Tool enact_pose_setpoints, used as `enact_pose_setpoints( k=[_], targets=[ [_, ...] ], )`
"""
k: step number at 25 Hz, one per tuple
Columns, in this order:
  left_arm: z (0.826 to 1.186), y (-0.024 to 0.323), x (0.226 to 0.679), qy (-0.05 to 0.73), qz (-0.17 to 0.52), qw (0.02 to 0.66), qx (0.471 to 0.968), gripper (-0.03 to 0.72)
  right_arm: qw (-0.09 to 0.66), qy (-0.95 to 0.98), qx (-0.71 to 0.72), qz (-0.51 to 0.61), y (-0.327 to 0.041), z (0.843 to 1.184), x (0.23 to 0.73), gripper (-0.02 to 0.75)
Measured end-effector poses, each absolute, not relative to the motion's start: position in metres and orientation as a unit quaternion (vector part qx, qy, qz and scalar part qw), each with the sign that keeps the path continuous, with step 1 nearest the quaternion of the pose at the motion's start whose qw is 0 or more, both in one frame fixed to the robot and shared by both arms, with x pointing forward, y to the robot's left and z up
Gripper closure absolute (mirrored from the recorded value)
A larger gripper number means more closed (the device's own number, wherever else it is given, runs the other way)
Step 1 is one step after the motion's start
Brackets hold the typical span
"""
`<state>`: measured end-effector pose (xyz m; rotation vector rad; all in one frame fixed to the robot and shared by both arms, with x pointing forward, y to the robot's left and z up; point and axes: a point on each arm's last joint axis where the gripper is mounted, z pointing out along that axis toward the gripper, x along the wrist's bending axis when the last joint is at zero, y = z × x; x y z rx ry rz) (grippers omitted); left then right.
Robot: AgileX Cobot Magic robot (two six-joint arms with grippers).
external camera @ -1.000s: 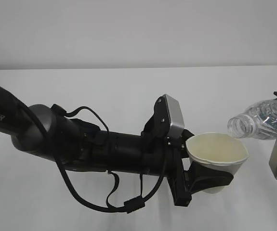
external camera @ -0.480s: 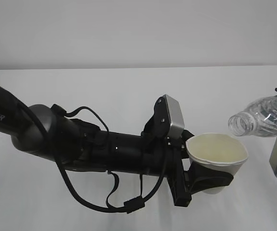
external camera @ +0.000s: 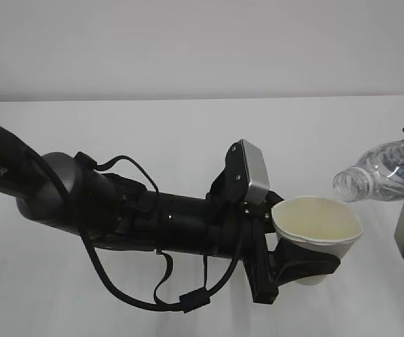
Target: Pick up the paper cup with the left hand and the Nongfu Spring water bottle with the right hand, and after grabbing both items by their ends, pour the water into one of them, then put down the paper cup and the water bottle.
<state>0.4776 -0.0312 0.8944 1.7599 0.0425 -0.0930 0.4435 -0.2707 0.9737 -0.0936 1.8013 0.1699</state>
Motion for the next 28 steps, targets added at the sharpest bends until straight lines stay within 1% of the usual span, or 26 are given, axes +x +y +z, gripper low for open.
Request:
enact_pose_setpoints(
  k=[28],
  targets=[
    [0.8942,-0.0312,0.4771,0.016,-0.042,0.635,0.771,0.258,0.635,0.769,-0.060,0.055,-0.2709,0.9797,0.4469,0.300]
  ],
)
